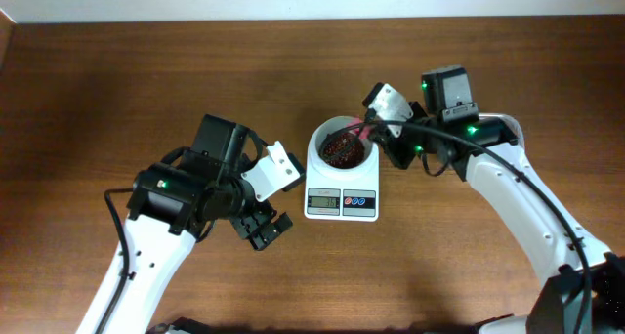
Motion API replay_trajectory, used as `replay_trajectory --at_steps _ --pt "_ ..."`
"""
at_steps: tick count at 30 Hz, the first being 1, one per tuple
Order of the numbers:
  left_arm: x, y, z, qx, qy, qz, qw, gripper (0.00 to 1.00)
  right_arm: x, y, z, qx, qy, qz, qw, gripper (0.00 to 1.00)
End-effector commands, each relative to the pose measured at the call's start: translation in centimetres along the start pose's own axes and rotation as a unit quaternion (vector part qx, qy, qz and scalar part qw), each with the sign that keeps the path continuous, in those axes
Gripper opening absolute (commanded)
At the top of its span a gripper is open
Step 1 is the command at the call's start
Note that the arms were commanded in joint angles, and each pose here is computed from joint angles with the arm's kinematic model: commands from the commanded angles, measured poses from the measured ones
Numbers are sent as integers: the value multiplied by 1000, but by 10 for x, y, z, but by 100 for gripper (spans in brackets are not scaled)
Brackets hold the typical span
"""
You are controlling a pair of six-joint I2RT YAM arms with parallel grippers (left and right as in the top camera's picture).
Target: Scoop and weigh 50g on scale
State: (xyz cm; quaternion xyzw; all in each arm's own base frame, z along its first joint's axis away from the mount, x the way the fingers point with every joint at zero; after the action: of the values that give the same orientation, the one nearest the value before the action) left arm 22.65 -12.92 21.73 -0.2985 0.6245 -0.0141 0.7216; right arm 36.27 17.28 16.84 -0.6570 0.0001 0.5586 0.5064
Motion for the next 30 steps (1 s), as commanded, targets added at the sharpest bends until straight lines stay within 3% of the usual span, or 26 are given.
replay_trajectory --at_steps 1,5,10,13,17,21,24,30 --pt "-1 0 -1 7 1 -5 1000 99 -5 -17 12 -25 5 -18 1000 4" --pt "-1 0 -1 7 1 -5 1000 99 -28 -34 18 -43 16 -53 998 4" --pt "-1 0 -1 7 1 -5 1000 99 -12 -17 13 -35 41 -4 999 4" --pt "-1 0 -1 7 1 -5 1000 99 -44 -36 11 -47 74 -45 995 4" --pt "-1 0 -1 7 1 -5 1000 99 -104 -32 -27 -19 192 -60 979 4" --pt "-1 0 -1 7 1 -5 1000 99 -141 -1 -71 146 242 -73 957 4" --pt "-1 0 -1 7 1 -5 1000 99 -164 41 -111 341 270 -81 897 4" --pt "-1 0 -1 7 1 -5 1000 99 -140 98 -145 456 215 -26 863 4"
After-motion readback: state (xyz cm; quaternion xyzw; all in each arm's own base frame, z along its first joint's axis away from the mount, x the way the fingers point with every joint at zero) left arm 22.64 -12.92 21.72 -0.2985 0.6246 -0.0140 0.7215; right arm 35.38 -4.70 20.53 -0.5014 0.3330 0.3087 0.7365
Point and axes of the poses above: each gripper's point midway between its finger pads, its own x axis out along the fingers, its own z axis along the line the jaws close on, y = z × x, the point moved 2 cm from there along -x, back along the fingers, and after that the axes turned 11 degrees about x, right-handed, at the moved point
